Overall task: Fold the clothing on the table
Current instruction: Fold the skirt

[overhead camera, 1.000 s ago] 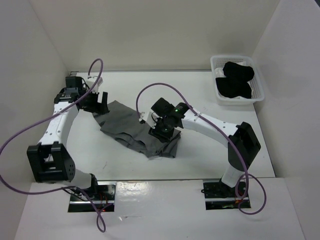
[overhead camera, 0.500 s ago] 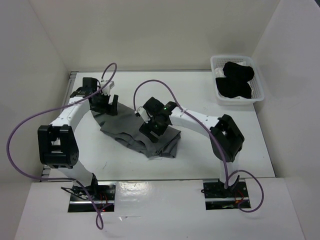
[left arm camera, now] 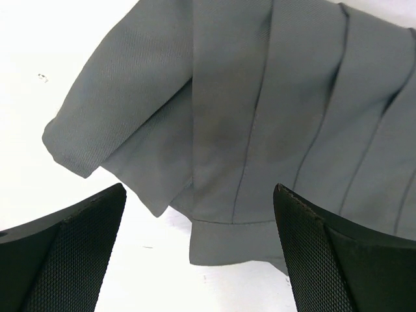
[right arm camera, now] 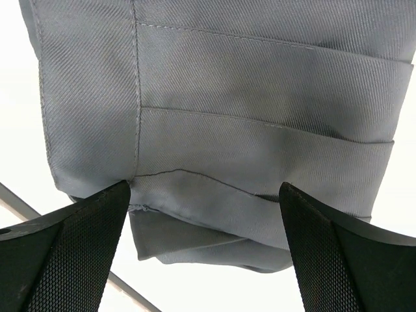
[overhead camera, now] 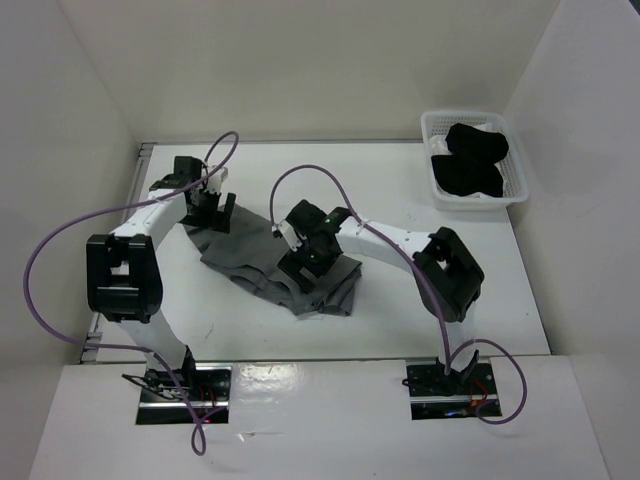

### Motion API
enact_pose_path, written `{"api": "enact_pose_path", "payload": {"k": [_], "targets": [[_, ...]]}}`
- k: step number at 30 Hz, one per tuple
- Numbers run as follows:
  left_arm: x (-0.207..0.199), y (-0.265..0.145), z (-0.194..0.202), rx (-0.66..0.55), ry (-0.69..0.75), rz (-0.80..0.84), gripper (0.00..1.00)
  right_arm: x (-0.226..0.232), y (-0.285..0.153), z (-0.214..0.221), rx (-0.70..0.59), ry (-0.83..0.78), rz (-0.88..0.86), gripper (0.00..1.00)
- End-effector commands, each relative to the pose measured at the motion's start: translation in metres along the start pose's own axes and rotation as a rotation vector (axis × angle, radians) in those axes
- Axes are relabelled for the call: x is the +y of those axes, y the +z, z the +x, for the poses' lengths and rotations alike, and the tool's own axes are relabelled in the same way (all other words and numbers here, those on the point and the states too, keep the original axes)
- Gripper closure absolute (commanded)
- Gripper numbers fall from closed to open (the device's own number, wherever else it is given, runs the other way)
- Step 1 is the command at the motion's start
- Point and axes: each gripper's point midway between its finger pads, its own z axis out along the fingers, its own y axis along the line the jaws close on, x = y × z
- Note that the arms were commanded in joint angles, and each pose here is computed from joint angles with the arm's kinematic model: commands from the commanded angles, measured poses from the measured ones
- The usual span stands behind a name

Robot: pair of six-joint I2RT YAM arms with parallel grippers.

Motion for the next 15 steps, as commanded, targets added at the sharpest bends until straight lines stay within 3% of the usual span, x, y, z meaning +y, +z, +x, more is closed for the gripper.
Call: {"api": "enact_pose_path", "payload": {"k": [1, 7, 15], "targets": [[0.004, 0.005, -0.008, 0.008, 0.014, -0.065, 0.0, 0.004, 0.011, 0.006, 0.025, 0.017, -0.016, 0.01], [0.0, 0.013, 0.003, 0.055, 0.02, -0.097, 0.0, 0.008, 0.016, 0.021, 0.074, 0.024, -0.039, 0.01], [-0.012, 0.024, 0.022, 0.137, 0.055, -0.094, 0.0, -0.011, 0.029, 0.041, 0.15, 0.026, 0.063, 0.01]]}}
